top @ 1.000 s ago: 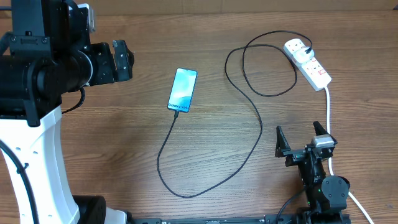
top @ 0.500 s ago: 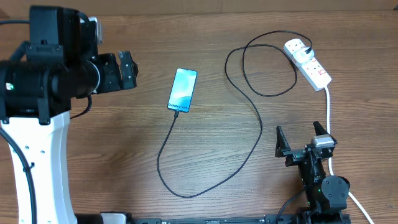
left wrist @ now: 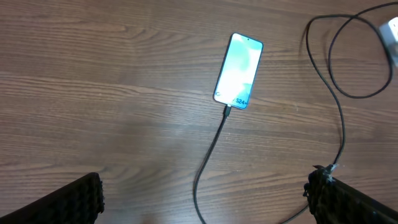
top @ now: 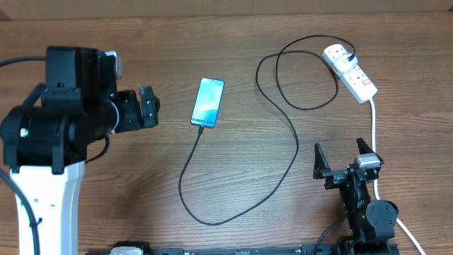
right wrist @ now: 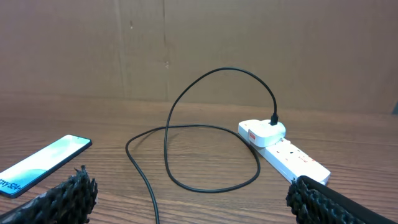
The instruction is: Plug charger to phone and switch on socket
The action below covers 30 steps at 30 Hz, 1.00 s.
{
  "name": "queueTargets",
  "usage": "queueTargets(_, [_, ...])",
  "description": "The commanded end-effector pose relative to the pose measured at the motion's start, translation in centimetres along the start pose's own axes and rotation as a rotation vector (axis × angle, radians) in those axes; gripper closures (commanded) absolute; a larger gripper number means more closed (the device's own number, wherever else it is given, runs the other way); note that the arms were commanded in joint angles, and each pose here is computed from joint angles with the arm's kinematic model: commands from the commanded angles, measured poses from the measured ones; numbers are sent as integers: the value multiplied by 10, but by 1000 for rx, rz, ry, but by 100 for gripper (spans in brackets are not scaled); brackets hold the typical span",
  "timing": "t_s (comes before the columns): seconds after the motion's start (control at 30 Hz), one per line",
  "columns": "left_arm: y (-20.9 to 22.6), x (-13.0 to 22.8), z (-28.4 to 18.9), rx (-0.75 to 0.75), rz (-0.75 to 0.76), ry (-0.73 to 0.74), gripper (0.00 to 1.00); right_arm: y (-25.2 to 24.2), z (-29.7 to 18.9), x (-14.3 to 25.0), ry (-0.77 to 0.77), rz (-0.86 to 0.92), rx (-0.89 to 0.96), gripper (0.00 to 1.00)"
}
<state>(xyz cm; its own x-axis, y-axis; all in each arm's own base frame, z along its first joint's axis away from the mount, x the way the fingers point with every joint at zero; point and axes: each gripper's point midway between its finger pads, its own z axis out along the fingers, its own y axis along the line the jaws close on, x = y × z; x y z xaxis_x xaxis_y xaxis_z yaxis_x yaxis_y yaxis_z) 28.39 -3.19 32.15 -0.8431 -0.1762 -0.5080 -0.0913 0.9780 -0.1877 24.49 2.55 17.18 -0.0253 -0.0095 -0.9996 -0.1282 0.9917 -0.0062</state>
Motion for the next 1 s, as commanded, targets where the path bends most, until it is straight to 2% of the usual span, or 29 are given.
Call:
queueTargets(0.0, [-1, 4, -15, 8, -1, -45, 1, -1, 0, 1, -5, 2, 8, 0])
queueTargets(0.2, [3, 19, -20, 7, 15, -58, 0, -1, 0, 1, -5, 2, 8, 0])
queueTargets(0.63, [6, 49, 30, 84, 57, -192, 0, -1, 0, 1, -5, 2, 8, 0])
queueTargets(0.97, [13, 85, 43, 124, 67, -289, 1, -1, 0, 1, -5, 2, 8, 0])
